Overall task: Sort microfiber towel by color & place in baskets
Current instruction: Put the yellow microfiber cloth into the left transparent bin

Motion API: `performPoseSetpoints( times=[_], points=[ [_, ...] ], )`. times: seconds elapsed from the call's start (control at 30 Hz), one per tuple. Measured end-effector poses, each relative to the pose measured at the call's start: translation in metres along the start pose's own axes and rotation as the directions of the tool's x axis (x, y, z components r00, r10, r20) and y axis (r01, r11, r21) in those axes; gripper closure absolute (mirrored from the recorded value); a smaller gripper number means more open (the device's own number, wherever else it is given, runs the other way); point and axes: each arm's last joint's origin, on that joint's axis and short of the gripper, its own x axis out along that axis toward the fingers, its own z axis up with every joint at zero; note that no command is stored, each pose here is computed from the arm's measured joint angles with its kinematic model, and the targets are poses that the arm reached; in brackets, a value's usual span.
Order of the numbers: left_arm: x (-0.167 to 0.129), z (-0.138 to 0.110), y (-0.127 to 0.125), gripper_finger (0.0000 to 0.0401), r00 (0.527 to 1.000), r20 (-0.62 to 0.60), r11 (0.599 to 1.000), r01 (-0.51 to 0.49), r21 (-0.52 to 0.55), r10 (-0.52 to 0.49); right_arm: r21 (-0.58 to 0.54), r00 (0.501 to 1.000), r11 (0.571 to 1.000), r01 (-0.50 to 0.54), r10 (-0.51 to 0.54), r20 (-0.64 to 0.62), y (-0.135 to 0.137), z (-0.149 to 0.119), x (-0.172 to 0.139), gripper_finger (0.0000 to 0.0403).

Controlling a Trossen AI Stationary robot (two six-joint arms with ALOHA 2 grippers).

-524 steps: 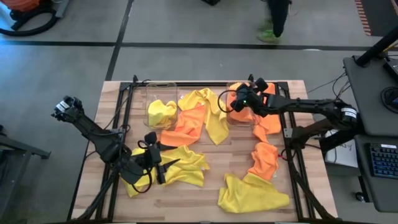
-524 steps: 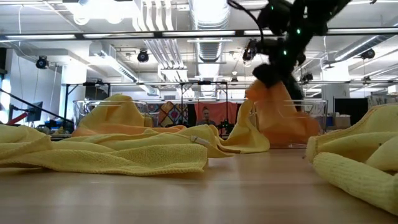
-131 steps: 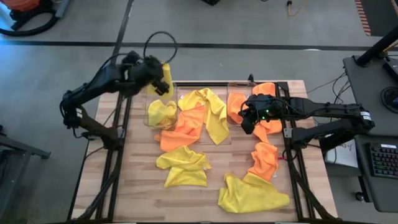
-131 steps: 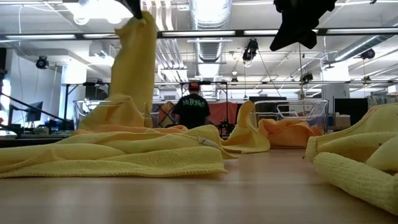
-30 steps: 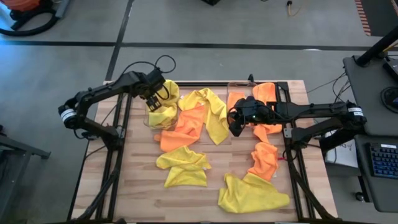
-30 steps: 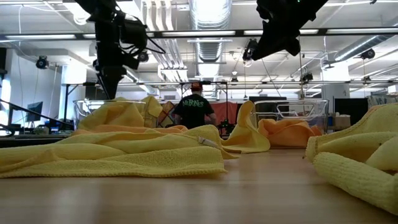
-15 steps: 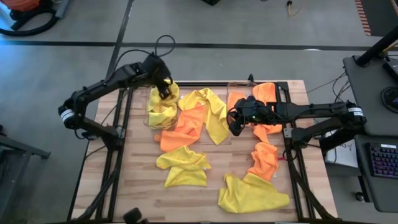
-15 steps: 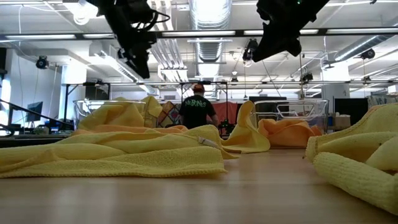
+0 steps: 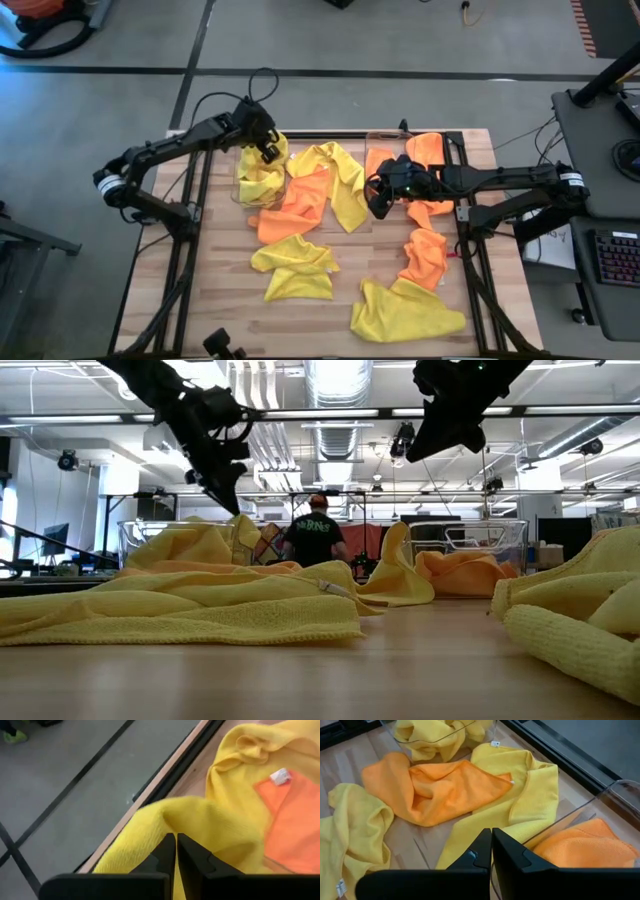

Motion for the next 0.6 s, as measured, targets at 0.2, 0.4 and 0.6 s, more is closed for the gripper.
performPoseSetpoints(
  times=[0.2,0.4,0.6],
  points=[
    [0.013,-0.013,-0.001,0.0400,0.999,0.018,1.000,-0.028,-0.013,0.028,-0.001,1.000,1.000,0.023,-0.023,0.006,-0.001,-0.004,0.003,0.0394],
    [0.014,-0.025,-0.003,0.0401,0.996,-0.086,1.000,-0.010,-0.005,0.009,0.000,1.000,1.000,0.022,-0.022,0.006,-0.001,-0.004,0.003,0.0394],
    [0.019,-0.037,-0.005,0.0401,0.992,-0.123,1.000,-0.016,-0.007,0.015,0.002,1.000,1.000,0.021,-0.021,0.011,-0.001,-0.004,0.003,0.0394]
  ],
)
